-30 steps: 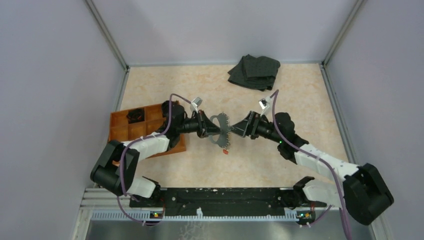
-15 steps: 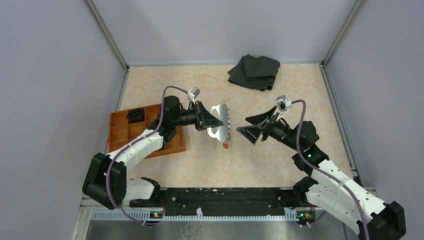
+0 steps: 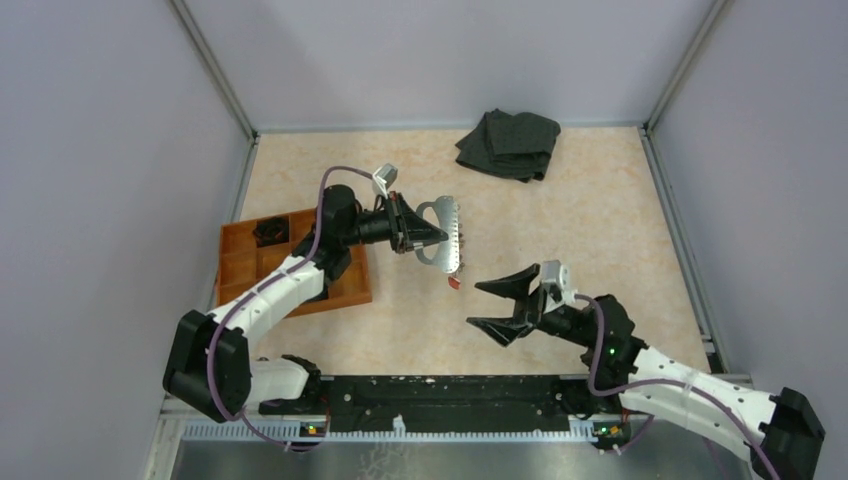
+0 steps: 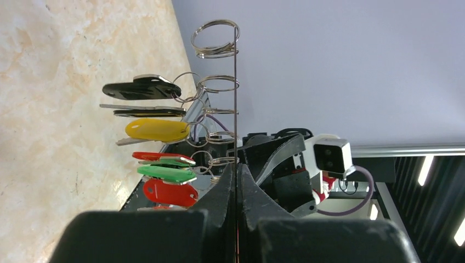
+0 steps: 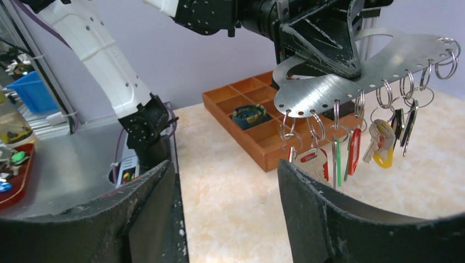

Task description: Remove the keys from the keyring

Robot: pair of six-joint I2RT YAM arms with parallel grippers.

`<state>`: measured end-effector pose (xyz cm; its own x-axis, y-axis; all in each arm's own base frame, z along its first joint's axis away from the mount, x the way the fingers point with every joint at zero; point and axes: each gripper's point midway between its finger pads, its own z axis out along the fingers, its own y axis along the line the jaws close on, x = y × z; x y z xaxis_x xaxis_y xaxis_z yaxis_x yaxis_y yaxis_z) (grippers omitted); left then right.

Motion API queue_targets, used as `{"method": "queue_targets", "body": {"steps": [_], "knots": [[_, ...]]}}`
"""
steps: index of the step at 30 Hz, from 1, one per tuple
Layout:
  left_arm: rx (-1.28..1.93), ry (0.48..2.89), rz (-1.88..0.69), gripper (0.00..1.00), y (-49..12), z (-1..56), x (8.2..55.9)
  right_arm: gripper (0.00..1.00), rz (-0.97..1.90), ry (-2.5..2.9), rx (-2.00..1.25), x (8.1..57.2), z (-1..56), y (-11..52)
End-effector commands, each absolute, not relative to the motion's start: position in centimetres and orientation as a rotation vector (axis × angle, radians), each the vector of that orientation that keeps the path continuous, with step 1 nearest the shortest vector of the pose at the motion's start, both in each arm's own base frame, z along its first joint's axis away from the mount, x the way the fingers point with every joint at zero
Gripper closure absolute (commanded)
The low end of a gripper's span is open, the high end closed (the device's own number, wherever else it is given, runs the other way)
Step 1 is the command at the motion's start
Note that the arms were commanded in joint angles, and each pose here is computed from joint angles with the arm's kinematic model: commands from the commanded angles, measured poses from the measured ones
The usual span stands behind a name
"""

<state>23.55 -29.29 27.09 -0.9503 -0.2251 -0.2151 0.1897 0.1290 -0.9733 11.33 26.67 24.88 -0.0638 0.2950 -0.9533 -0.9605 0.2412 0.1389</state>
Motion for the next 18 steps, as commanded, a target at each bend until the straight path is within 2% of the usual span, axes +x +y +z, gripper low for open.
{"method": "queue_targets", "body": {"steps": [1, 7, 12, 18], "knots": [[0.079, 1.953, -1.958, 1.0, -29.4, 32.4, 22.8, 0.34, 1.097, 0.971, -0.773, 11.5, 27.3, 26.3], [0.12, 1.938, -1.982, 1.0, -29.6, 33.0, 22.1, 0.38, 1.046, 0.946, -0.823, 11.7, 26.8, 26.9], [0.143, 1.929, -1.99, 1.0, -29.6, 33.5, 21.7, 0.48, 1.046, 0.972, -0.83, 12.1, 26.5, 27.5], [0.158, 1.924, -1.996, 1.0, -29.8, 33.7, 21.4, 0.54, 1.049, 0.985, -0.826, 12.4, 26.0, 28.2]]}}
